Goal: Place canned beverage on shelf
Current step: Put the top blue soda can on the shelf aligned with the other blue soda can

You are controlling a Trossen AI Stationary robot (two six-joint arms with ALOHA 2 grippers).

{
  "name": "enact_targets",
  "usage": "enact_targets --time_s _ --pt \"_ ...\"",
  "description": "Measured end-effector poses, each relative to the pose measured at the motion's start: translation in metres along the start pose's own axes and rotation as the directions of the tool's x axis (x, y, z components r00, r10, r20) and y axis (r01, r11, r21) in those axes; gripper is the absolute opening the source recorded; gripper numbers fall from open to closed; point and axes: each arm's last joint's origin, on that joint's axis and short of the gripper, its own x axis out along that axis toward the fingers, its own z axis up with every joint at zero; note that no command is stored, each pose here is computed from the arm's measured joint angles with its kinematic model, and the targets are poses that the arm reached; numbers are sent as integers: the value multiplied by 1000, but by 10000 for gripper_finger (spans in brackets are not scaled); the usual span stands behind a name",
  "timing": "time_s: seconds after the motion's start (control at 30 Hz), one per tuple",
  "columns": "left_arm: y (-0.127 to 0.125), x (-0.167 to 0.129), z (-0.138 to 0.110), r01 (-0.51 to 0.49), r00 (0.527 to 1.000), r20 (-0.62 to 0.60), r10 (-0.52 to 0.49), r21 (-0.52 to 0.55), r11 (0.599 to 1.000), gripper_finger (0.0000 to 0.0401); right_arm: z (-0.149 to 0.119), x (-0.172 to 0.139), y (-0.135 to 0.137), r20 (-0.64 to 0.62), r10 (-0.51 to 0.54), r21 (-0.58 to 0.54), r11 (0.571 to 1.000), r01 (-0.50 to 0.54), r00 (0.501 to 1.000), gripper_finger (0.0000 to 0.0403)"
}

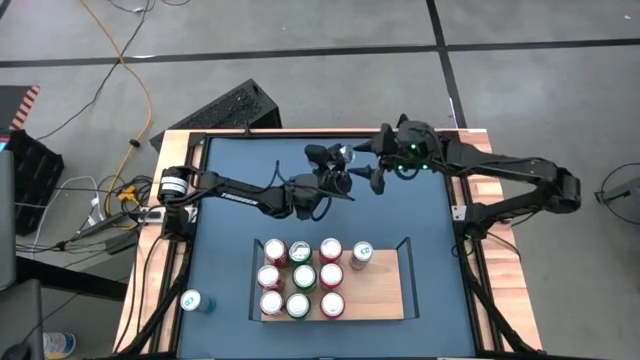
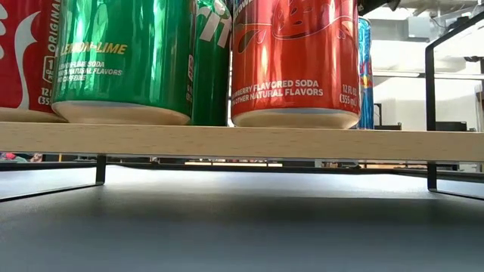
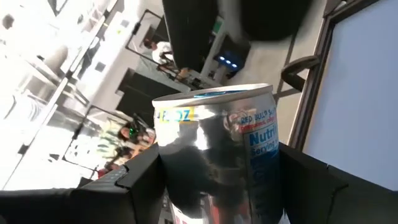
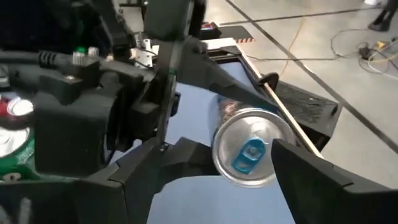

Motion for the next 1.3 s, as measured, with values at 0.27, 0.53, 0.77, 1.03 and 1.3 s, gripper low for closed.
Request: enact_targets --time_s 0.27,0.53,0.77,1.03,1.3 --pt "1 0 1 4 1000 28 -4 8 1000 238 0 1 -1 -6 -56 -106 993 55 998 349" --pt "0 -1 3 25 997 78 -27 29 999 238 -4 8 -6 -29 -75 -142 987 70 997 353" --pt "-1 -5 6 26 996 88 -31 54 998 238 -11 21 -9 -71 -45 -134 990 36 996 328" --pt "-1 -7 7 28 995 92 -30 21 999 238 -7 19 -9 -40 -70 -124 990 65 997 268" --pt "-1 -7 8 35 993 108 -37 20 999 238 -9 18 -5 -60 -68 -128 990 60 996 194"
